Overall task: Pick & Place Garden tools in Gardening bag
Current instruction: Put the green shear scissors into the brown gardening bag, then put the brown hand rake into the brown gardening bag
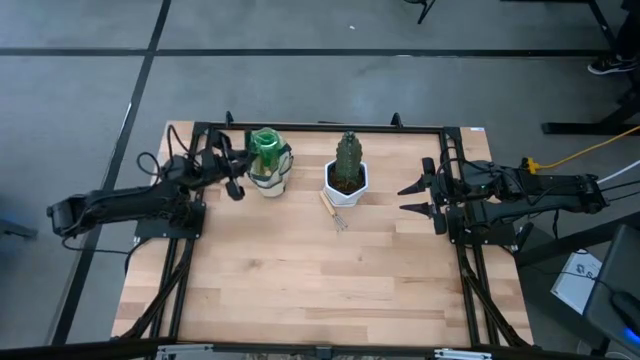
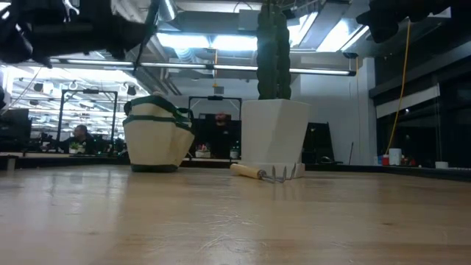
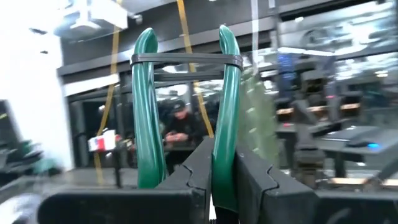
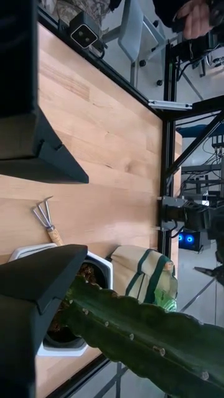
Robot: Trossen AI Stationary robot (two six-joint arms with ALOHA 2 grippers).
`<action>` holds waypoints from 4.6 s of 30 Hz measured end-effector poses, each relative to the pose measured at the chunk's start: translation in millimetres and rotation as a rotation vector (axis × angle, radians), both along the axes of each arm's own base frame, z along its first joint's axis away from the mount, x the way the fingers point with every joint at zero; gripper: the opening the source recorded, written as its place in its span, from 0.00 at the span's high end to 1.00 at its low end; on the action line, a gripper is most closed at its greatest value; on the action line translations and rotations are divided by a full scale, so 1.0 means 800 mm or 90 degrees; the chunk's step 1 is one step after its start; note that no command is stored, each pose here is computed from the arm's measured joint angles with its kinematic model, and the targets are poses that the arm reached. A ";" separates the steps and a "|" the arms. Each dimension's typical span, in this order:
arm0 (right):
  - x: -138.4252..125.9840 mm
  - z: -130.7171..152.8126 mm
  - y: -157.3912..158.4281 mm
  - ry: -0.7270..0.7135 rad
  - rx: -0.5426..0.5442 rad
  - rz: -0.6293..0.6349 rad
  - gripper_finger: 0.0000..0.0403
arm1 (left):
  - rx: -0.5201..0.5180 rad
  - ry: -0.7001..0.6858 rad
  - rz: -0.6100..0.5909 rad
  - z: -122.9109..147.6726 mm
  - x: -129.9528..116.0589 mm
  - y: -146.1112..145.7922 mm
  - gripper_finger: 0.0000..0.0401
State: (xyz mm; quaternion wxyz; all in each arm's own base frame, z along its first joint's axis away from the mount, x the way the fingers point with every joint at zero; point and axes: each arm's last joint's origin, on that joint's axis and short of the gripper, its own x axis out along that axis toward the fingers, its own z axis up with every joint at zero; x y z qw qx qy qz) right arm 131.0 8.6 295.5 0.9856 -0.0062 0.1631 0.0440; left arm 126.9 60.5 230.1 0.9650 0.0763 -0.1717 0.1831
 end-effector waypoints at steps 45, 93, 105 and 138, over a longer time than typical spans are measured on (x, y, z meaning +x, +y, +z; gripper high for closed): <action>0.000 0.000 0.000 0.000 0.000 0.000 0.57 | -0.253 0.034 0.127 -0.066 0.055 0.053 0.89; 0.000 0.000 0.000 0.000 0.000 0.000 0.57 | -0.375 0.118 -0.082 -0.074 0.047 0.035 0.51; 0.000 0.000 0.000 0.000 0.000 0.000 0.57 | -0.407 0.121 -0.158 -0.065 0.041 0.027 0.51; 0.000 0.000 0.000 0.000 0.000 0.000 0.57 | -0.383 0.335 -0.286 -0.008 0.077 0.028 0.51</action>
